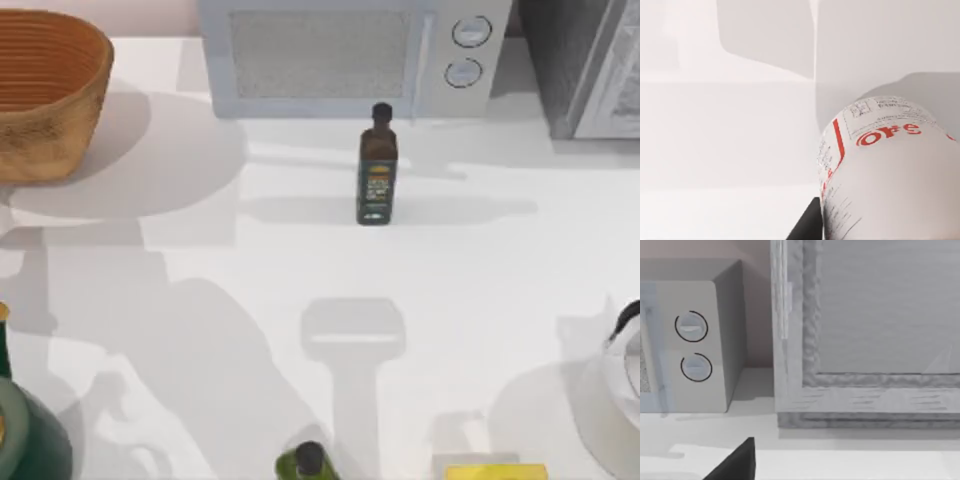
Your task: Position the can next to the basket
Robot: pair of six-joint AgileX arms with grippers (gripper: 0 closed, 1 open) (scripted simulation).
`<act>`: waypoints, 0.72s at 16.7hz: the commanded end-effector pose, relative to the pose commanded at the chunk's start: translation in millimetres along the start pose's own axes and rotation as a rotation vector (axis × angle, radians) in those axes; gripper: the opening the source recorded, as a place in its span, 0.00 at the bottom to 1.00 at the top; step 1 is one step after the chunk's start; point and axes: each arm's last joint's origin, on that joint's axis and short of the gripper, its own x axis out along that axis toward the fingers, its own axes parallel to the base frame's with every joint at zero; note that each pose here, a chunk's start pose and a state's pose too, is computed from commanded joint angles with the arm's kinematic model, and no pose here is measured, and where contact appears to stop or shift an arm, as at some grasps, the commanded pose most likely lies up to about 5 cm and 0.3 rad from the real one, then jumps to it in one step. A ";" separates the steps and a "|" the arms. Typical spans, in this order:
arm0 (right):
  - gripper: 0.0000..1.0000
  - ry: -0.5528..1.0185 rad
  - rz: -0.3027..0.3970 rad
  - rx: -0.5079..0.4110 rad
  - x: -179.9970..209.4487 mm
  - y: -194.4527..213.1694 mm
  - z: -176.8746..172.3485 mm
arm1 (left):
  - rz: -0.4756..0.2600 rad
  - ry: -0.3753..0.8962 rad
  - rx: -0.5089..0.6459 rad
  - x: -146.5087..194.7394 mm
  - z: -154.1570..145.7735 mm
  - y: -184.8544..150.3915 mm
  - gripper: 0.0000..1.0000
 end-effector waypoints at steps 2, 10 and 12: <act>1.00 0.000 0.000 0.000 0.0 0.0 0.0 | 0.000 0.000 0.000 0.0 0.0 0.0 0.45; 1.00 0.000 0.000 0.000 0.0 0.0 0.0 | 0.000 0.000 0.000 0.0 0.0 0.0 1.00; 1.00 0.000 0.000 0.000 0.0 0.0 0.0 | 0.000 0.000 0.000 0.0 0.0 0.0 1.00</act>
